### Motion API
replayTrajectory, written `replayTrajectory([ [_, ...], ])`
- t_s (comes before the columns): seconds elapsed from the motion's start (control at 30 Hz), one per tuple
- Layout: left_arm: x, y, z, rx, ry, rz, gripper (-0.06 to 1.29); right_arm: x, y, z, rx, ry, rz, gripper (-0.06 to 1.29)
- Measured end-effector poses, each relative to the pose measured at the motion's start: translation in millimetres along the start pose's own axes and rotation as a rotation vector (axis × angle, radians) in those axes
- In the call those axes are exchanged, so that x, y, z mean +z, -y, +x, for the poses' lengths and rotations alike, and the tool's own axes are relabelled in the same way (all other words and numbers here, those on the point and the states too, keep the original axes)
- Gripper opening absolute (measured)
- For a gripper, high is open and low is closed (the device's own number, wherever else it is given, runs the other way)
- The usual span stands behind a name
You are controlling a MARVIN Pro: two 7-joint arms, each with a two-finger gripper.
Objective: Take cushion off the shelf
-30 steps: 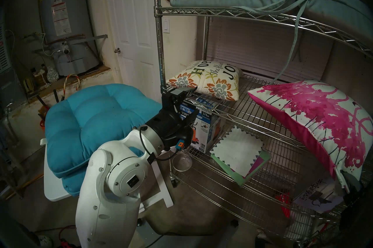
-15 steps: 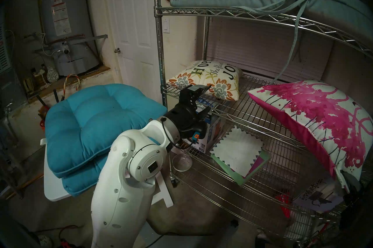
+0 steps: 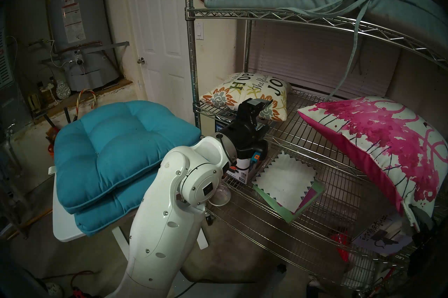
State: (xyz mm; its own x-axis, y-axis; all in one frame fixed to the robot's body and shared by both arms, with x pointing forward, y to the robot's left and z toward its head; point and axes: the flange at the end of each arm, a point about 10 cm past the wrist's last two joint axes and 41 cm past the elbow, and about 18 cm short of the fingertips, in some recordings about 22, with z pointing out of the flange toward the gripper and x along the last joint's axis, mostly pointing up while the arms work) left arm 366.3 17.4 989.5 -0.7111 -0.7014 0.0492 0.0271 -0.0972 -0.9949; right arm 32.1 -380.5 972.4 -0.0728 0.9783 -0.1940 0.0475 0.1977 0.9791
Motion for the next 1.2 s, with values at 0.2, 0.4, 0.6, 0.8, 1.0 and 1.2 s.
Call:
replayTrajectory([
  [0.2,16.0,-2.7,5.9,0.003,-0.019,-0.002,1.19,0.0,0.0,0.0,0.000,0.000,0.000,0.00],
  [0.4,29.8,-7.7,11.9,0.001,-0.041,-0.011,1.19,0.0,0.0,0.0,0.000,0.001,0.000,0.00],
  [0.6,42.7,-12.1,17.1,0.011,-0.057,-0.021,1.19,-0.1,0.0,-0.1,0.000,0.001,0.000,0.00],
  [0.8,57.1,-19.1,22.9,0.015,-0.069,-0.038,1.19,-0.1,0.0,-0.1,0.000,0.001,0.000,0.00],
  [1.0,73.4,-28.9,29.6,-0.001,-0.080,-0.060,1.19,-0.1,0.0,-0.1,0.000,0.001,0.000,0.00],
  [1.2,86.1,-29.3,35.2,-0.003,-0.092,-0.058,1.19,-0.1,0.0,-0.1,0.000,0.001,0.000,0.00],
])
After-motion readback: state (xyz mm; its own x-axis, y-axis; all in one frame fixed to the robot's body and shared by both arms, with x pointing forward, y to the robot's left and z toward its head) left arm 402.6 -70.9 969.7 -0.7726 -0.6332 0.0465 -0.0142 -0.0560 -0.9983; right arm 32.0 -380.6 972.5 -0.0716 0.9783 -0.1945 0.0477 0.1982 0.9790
